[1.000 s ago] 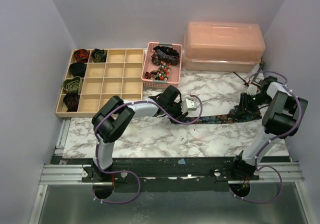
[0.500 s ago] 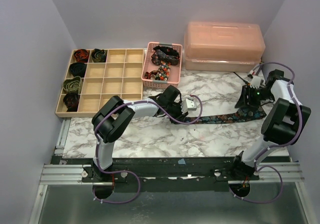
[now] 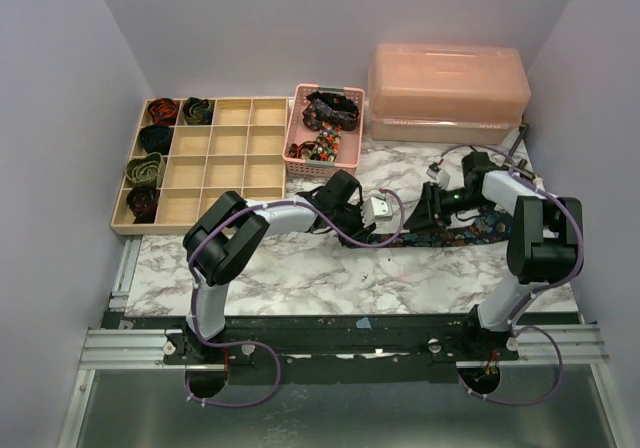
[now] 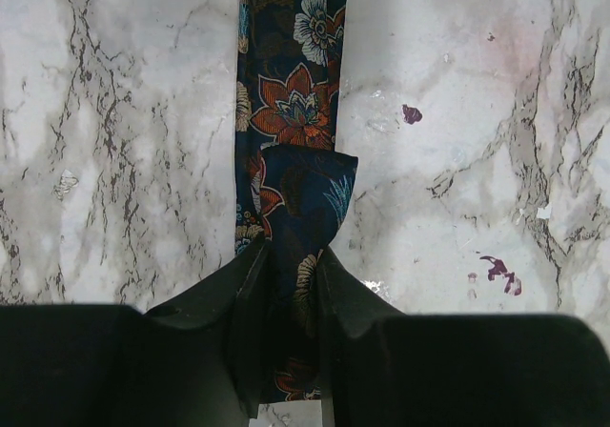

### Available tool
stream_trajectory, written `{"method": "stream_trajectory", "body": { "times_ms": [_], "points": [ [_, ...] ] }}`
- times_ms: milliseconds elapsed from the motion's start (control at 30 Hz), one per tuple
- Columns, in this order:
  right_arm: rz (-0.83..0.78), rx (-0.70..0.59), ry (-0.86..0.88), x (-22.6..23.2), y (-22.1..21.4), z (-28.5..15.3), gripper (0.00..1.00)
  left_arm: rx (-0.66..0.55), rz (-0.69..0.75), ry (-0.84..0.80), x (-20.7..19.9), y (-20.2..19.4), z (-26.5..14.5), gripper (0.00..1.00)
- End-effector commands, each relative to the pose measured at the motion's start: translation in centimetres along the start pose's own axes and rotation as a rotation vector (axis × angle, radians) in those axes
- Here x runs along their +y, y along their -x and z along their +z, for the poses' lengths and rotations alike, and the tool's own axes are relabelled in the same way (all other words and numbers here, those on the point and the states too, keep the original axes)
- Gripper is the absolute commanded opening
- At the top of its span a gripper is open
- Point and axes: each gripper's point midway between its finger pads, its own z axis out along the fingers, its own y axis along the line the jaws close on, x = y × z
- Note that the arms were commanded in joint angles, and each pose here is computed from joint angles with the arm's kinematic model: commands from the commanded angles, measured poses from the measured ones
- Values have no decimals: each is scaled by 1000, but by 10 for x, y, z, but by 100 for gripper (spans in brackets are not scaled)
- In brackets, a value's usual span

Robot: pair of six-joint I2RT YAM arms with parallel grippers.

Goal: Roll the ties
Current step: Roll the tie at the center of the board.

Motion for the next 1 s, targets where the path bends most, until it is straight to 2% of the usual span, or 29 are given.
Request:
{"method": "stream_trajectory", "body": {
  "times_ms": [0,267,800,900,967],
  "points": [
    [47,21,58,6,6,28,44,212,-135,-23,-14,-70,-1,24],
    [57,128,55,0,-3,66,42,210,-141,-20,-12,-67,-1,24],
    [35,195,63,6,-7,98,40,217,-145,-36,-16,-71,0,24],
    [27,217,49,4,-12,102,36,215,-143,-36,-15,-70,0,24],
    [16,230,9,-4,-16,105,28,216,-146,-37,-15,-71,1,24]
  ]
}}
